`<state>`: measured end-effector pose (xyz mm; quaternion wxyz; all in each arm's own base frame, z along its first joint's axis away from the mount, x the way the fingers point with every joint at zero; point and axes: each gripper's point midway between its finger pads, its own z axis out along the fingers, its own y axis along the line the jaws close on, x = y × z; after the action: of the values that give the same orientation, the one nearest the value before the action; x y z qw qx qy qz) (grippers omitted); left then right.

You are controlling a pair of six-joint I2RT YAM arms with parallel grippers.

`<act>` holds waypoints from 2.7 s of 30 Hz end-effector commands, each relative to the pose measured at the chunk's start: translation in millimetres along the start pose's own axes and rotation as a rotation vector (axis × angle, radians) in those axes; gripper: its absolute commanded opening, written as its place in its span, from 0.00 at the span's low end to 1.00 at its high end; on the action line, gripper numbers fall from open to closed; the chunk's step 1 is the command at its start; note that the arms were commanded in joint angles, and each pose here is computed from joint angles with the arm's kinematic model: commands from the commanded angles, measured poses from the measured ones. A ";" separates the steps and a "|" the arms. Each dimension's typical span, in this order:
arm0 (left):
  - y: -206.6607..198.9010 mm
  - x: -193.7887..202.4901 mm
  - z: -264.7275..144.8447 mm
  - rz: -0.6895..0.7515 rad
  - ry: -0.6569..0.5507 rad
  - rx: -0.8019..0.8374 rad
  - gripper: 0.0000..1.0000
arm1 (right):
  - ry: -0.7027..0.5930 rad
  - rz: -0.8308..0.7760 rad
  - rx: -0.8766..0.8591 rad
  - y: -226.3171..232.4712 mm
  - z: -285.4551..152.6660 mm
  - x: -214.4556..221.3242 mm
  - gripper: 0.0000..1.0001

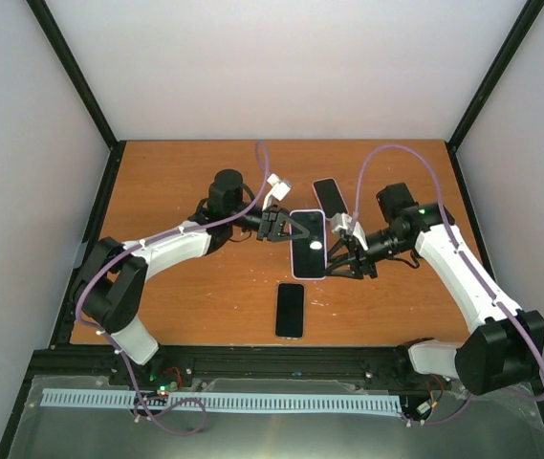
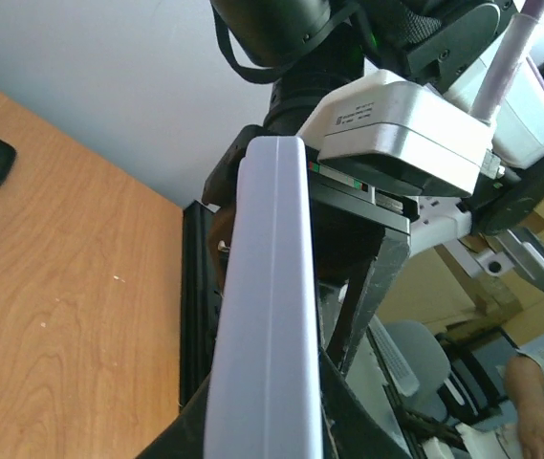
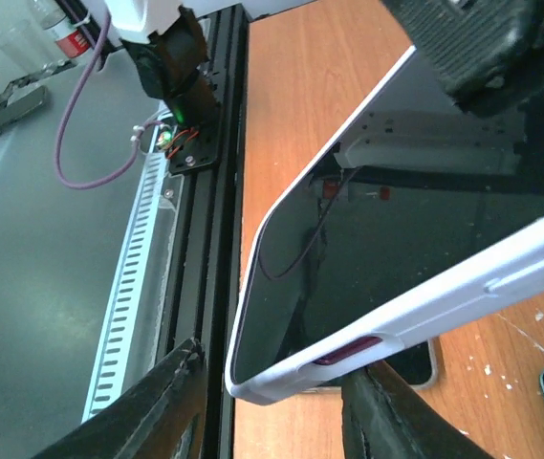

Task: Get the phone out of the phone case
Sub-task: Remove the phone case from the phone.

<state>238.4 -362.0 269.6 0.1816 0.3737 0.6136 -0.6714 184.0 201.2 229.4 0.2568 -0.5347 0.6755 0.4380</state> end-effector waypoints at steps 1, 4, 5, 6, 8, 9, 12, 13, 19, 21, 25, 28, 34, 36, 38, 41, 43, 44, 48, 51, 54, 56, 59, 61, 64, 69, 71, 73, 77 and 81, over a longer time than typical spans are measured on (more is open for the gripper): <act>-31.2 -19.7 -1.6 0.086 0.006 0.055 0.05 | -0.005 -0.106 -0.022 15.0 3.5 -9.7 0.40; -31.8 -21.6 -1.1 0.081 0.016 0.060 0.05 | 0.013 -0.121 -0.035 18.2 8.4 -6.7 0.41; -32.0 -22.6 -0.9 0.082 0.019 0.060 0.05 | 0.018 -0.123 -0.038 18.5 9.7 -6.1 0.42; -33.1 -23.8 -0.7 0.084 0.020 0.060 0.05 | 0.022 -0.121 -0.042 18.8 11.0 -5.5 0.42; -34.3 -25.0 -0.8 0.084 0.018 0.058 0.05 | 0.029 -0.122 -0.055 20.1 14.4 -5.3 0.43; -35.3 -26.1 -1.0 0.086 0.015 0.056 0.05 | 0.033 -0.123 -0.061 20.8 16.0 -5.2 0.43; -36.9 -27.4 -1.8 0.090 0.006 0.047 0.04 | 0.039 -0.124 -0.077 23.1 20.0 -6.3 0.42; -36.8 -27.0 -1.7 0.088 0.008 0.048 0.04 | 0.040 -0.128 -0.080 23.5 21.1 -6.5 0.41; -36.3 -26.8 -0.5 0.083 0.029 0.063 0.01 | 0.069 -0.178 -0.057 23.7 22.0 -5.2 0.28; -34.3 -25.4 0.4 0.070 0.041 0.071 0.01 | 0.087 -0.199 -0.044 22.8 21.2 -2.7 0.28; -33.0 -21.6 1.2 0.049 0.064 0.093 0.00 | 0.115 -0.247 -0.028 22.2 18.9 -0.1 0.25; -31.1 -19.6 1.8 0.033 0.072 0.102 0.00 | 0.111 -0.300 -0.007 21.9 17.2 -3.7 0.23; -36.5 -12.2 1.5 -0.006 0.109 0.172 0.00 | 0.108 -0.377 0.027 16.4 18.0 -14.2 0.24; -39.7 -10.5 0.8 -0.021 0.126 0.191 0.00 | 0.142 -0.424 0.050 13.5 21.5 -13.9 0.24; -42.2 -10.3 -0.2 -0.025 0.141 0.202 0.00 | 0.177 -0.468 0.089 7.8 23.7 -14.5 0.25; -42.7 -11.4 0.4 -0.029 0.150 0.203 0.00 | 0.188 -0.492 0.116 2.6 22.0 -20.4 0.25; -44.4 -10.7 -0.1 -0.028 0.156 0.206 0.00 | 0.186 -0.498 0.115 2.1 22.0 -22.9 0.25; -45.0 -10.4 -0.2 -0.032 0.157 0.207 0.00 | 0.185 -0.499 0.115 1.4 22.4 -23.4 0.25; -48.5 -4.7 -1.9 -0.041 0.181 0.228 0.00 | 0.196 -0.513 0.116 -2.0 24.0 -20.5 0.25; -49.7 0.4 -2.2 -0.055 0.205 0.248 0.00 | 0.202 -0.527 0.138 -5.5 23.1 -20.3 0.25; -53.1 3.3 -1.6 -0.059 0.226 0.269 0.00 | 0.210 -0.543 0.154 -7.9 21.9 -20.4 0.25; -55.0 5.1 -0.2 -0.060 0.245 0.286 0.00 | 0.219 -0.557 0.161 -10.0 21.3 -20.4 0.25; -56.8 7.1 2.6 -0.071 0.268 0.310 0.00 | 0.241 -0.598 0.178 -14.4 19.6 -20.3 0.27; -59.7 8.9 4.5 -0.073 0.284 0.330 0.00 | 0.250 -0.614 0.192 -17.9 18.4 -22.2 0.27; -61.1 9.3 6.5 -0.091 0.294 0.358 0.00 | 0.253 -0.630 0.213 -22.9 17.1 -27.3 0.27; -61.6 2.4 8.7 -0.100 0.280 0.375 0.00 | 0.194 -0.574 0.253 -31.0 17.2 -45.8 0.25; -62.7 3.1 8.2 -0.101 0.280 0.382 0.00 | 0.156 -0.533 0.266 -34.8 16.3 -51.5 0.23; -63.5 4.7 7.4 -0.100 0.280 0.387 0.00 | 0.111 -0.488 0.285 -40.9 12.6 -56.8 0.23; -63.3 7.4 7.1 -0.104 0.279 0.387 0.00 | 0.018 -0.371 0.324 -55.7 1.7 -64.8 0.23; -63.7 7.9 7.0 -0.098 0.275 0.385 0.00 | -0.094 -0.263 0.388 -75.3 -15.4 -77.2 0.24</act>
<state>242.4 -367.5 288.7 0.1167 0.4335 0.5820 -0.6781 196.8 210.9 214.7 0.2583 -0.5951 0.6933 0.3138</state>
